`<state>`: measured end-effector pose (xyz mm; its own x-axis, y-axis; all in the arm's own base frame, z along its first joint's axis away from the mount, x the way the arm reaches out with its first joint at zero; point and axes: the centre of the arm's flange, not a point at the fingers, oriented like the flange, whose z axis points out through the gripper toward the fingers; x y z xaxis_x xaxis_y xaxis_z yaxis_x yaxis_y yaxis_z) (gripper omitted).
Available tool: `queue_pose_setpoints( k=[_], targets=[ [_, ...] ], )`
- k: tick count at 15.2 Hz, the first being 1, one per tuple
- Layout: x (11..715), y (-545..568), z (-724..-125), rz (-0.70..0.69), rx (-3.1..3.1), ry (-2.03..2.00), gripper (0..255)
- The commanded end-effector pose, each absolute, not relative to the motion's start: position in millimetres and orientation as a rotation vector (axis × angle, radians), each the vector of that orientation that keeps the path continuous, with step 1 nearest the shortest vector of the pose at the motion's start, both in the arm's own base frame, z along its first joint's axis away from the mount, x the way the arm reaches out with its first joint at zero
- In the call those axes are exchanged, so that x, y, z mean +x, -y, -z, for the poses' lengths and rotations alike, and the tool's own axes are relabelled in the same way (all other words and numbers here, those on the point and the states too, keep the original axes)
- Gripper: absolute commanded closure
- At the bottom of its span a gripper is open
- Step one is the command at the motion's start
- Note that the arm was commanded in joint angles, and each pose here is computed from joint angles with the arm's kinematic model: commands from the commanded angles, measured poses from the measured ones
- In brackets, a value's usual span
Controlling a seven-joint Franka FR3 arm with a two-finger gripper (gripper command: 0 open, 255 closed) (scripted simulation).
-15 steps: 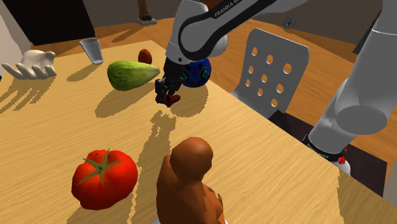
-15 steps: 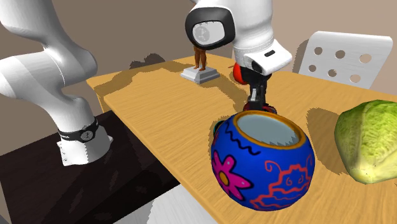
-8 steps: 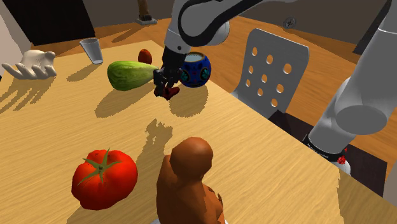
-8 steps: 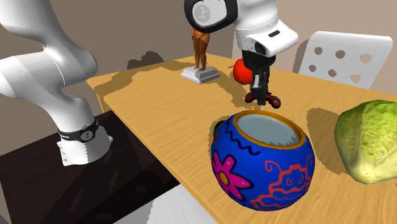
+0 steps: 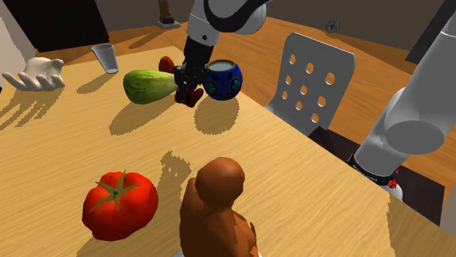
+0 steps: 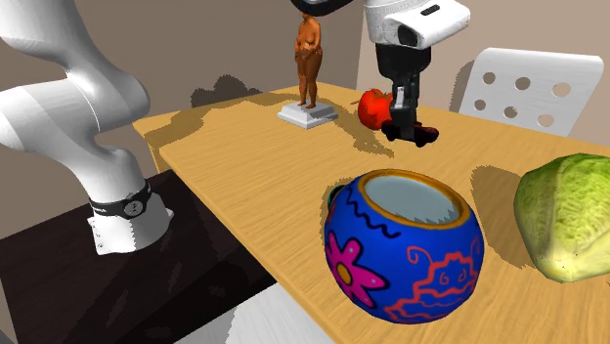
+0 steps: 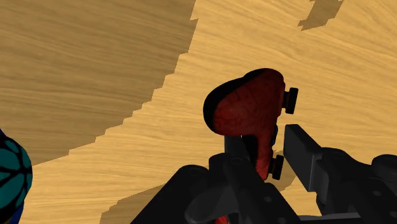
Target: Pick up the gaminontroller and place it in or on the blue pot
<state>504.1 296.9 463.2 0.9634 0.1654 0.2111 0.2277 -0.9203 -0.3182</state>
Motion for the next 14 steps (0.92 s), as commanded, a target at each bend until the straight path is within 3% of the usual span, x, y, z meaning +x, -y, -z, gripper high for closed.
queue_pose_setpoints(
  k=[1, 14],
  targets=[
    [504, -297, -473, 0.256, -2.769, 0.286, 255],
    [504, -297, -542, 0.256, -2.769, 0.286, 255]
  ],
)
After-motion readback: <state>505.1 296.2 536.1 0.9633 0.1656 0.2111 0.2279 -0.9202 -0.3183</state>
